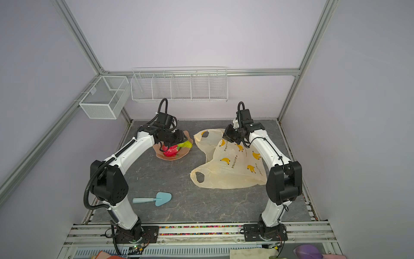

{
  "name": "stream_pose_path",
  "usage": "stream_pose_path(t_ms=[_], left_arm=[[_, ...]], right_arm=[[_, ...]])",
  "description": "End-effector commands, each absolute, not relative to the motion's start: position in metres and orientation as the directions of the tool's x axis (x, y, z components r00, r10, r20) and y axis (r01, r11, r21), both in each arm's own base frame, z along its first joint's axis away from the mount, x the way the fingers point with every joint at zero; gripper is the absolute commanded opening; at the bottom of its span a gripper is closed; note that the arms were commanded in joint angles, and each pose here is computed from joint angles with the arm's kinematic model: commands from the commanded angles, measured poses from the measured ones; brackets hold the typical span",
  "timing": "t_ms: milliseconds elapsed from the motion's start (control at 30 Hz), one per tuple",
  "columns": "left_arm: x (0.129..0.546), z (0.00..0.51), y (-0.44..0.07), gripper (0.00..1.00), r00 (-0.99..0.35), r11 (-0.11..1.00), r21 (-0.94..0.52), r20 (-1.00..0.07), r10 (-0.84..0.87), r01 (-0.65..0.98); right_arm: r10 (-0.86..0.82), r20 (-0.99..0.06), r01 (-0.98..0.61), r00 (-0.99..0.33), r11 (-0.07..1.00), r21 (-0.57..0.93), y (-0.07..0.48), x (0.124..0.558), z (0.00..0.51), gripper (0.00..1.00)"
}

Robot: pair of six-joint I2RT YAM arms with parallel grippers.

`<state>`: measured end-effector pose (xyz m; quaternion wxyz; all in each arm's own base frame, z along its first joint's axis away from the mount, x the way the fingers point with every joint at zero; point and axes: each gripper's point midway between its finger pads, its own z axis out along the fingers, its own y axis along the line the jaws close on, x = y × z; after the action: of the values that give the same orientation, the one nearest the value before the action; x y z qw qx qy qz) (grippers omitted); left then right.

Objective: Place the fruits into the plastic bag
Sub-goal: 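Carry the green pear with the left gripper over the bag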

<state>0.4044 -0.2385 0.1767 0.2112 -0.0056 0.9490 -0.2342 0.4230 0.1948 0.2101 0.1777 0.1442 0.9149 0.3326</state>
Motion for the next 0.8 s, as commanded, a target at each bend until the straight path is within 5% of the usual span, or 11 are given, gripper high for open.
stream_pose_path(t_ms=[0,767], left_arm=[[0.389,0.171,-0.277,0.59,-0.921,0.840,-0.513,-0.387,-0.040,0.179],[0.348,0.085,-0.359,0.56,-0.946,0.859,-0.432,-0.279,0.162,0.275]], right_arm=[[0.380,-0.244,0.131,-0.892,0.736,0.665,0.192,0.420,0.218,0.07],[0.371,-0.229,0.137,-0.900,0.739,0.660,0.196,0.411,0.212,0.07]])
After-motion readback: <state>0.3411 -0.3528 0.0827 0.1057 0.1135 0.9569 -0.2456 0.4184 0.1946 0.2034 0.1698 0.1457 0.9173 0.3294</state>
